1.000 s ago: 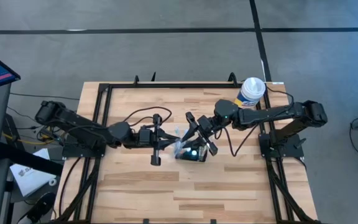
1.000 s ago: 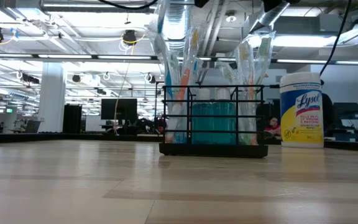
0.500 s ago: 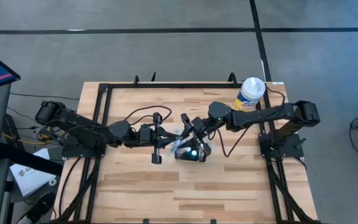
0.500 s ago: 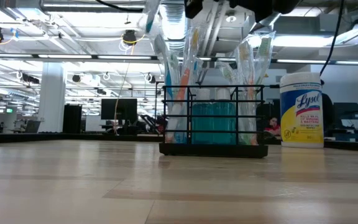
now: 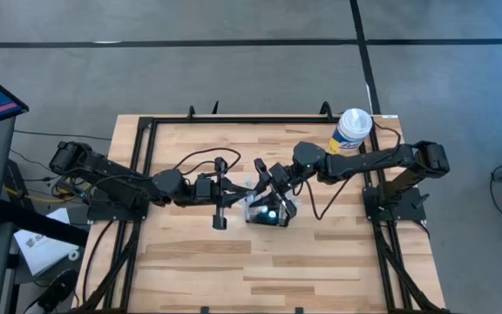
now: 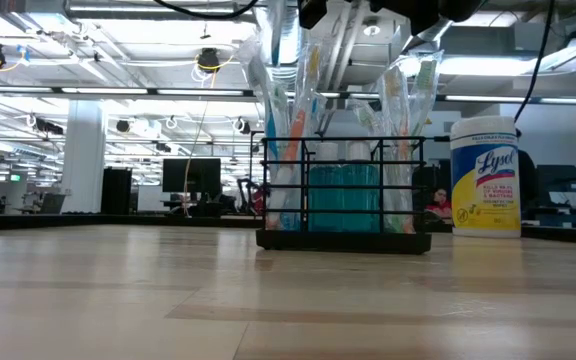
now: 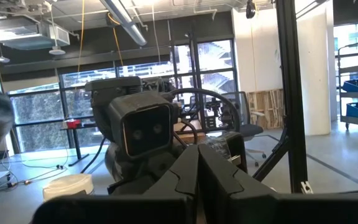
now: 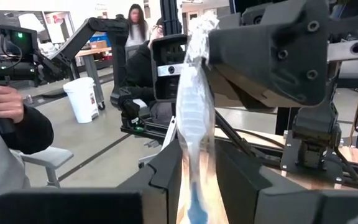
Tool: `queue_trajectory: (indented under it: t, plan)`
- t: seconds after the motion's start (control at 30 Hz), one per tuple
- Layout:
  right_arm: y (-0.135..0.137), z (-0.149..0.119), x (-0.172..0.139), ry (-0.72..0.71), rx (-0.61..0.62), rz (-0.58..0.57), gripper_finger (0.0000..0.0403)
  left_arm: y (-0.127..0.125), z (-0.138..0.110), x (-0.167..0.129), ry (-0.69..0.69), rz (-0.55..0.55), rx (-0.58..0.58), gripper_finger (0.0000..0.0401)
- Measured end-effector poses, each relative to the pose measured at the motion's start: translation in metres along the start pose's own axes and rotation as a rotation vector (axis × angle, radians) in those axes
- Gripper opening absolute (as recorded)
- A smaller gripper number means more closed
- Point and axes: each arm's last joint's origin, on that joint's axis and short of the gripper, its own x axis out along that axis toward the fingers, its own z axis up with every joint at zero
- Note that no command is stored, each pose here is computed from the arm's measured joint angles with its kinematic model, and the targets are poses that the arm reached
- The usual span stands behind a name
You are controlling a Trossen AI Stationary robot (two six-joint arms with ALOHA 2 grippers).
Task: Pick & Place toothbrushing station
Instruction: Put the blue toothbrush into the wire organizer
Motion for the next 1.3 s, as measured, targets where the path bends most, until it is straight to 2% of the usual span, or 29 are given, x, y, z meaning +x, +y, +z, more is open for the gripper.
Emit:
queue_trajectory:
  t: [0.27,0.63,0.87,1.03,1.13,1.3]
  plan:
    - [0.003,0.000,0.002,0.001,0.015,0.011,0.0011,0.000,0.000,0.000,0.003,-0.002,0.001,0.0000]
    - [0.004,0.000,0.002,0.003,0.027,0.012,0.0005,0.000,0.000,0.000,0.003,-0.003,-0.002,0.0000]
    - [0.004,0.007,-0.006,0.018,0.038,-0.004,0.0004,0.003,0.009,-0.004,-0.017,0.026,-0.009,0.0000]
    - [0.011,0.013,-0.019,0.075,0.033,-0.012,0.0003,0.006,0.021,-0.010,-0.042,0.032,-0.018,0.0000]
    - [0.018,0.020,-0.029,0.077,-0.007,-0.014,0.0003,0.005,0.017,-0.014,-0.018,0.021,-0.019,0.0000]
    - [0.029,0.025,-0.048,0.114,0.007,-0.074,0.0002,0.000,0.016,-0.018,-0.021,0.004,-0.025,0.0000]
